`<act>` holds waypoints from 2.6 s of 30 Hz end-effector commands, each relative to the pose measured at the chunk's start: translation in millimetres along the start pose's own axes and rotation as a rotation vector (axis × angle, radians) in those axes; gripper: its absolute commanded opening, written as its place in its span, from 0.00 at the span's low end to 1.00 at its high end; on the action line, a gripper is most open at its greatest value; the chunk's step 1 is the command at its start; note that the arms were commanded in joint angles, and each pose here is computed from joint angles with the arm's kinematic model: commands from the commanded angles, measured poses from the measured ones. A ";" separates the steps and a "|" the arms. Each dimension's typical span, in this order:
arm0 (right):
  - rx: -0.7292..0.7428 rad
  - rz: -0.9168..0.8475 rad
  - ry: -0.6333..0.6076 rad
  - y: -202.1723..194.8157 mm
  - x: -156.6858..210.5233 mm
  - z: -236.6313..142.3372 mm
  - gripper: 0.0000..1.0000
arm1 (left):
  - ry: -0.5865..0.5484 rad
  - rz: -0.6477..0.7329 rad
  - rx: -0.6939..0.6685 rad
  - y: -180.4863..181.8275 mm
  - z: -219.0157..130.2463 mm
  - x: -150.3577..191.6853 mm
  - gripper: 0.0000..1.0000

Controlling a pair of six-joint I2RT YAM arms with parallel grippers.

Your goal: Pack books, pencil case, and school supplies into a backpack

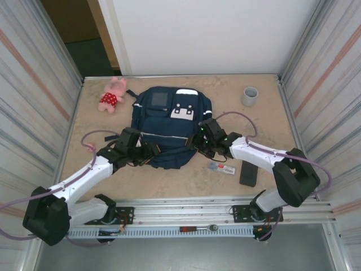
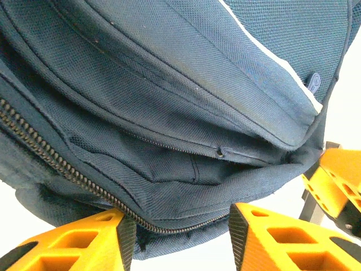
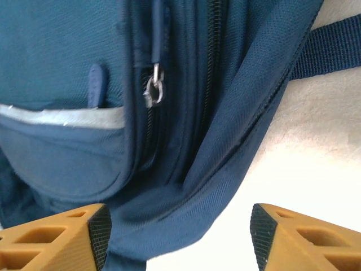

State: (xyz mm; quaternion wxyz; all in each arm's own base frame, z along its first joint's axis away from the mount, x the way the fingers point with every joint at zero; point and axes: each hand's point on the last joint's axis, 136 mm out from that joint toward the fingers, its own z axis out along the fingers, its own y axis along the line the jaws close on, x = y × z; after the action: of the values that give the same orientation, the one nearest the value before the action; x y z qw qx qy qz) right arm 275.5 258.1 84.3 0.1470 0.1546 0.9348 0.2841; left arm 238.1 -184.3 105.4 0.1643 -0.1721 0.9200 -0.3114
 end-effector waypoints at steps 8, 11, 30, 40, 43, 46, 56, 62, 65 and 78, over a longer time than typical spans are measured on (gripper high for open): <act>0.077 0.007 0.038 -16.9 4.6 31.5 0.26 | -0.097 0.177 0.026 -20.6 -16.2 -19.8 0.51; -0.014 -0.068 0.040 -2.7 9.4 28.9 0.11 | -0.136 0.308 0.030 -30.6 -25.9 -27.8 0.52; -0.510 -0.551 -0.139 102.3 3.8 -40.0 0.00 | 0.004 1.650 0.167 -85.9 -2.3 -33.8 0.72; -0.516 -0.553 -0.124 102.6 7.2 -39.1 0.00 | 0.091 1.786 0.325 -82.7 29.6 -35.5 0.78; -0.519 -0.556 -0.119 103.6 7.7 -39.0 0.00 | 0.091 1.805 0.321 -83.4 42.1 -40.0 0.79; -0.526 -0.556 -0.116 104.6 8.3 -38.9 0.00 | 0.108 1.852 0.283 -78.9 58.7 -41.2 0.80; -0.450 -0.540 -0.143 81.6 7.4 -34.1 0.01 | -0.074 1.862 0.230 -114.7 41.7 -67.3 0.13; -0.329 -0.495 -0.179 53.7 2.8 -34.6 0.58 | -0.175 1.800 0.237 -151.6 -10.4 -81.5 0.00; -0.310 -0.468 -0.237 54.1 -0.9 -54.1 0.69 | -0.206 1.770 0.211 -160.3 -20.9 -89.8 0.00; -0.187 -0.148 -0.273 58.2 34.2 -59.9 0.74 | -0.326 1.542 0.142 -191.0 -43.0 -123.6 0.00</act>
State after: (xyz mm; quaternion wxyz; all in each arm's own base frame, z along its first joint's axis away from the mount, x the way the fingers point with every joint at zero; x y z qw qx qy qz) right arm 226.1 304.7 174.3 0.3199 0.0013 0.8725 0.3693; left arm 352.9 -251.8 218.1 0.3958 0.5362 0.7318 -0.1427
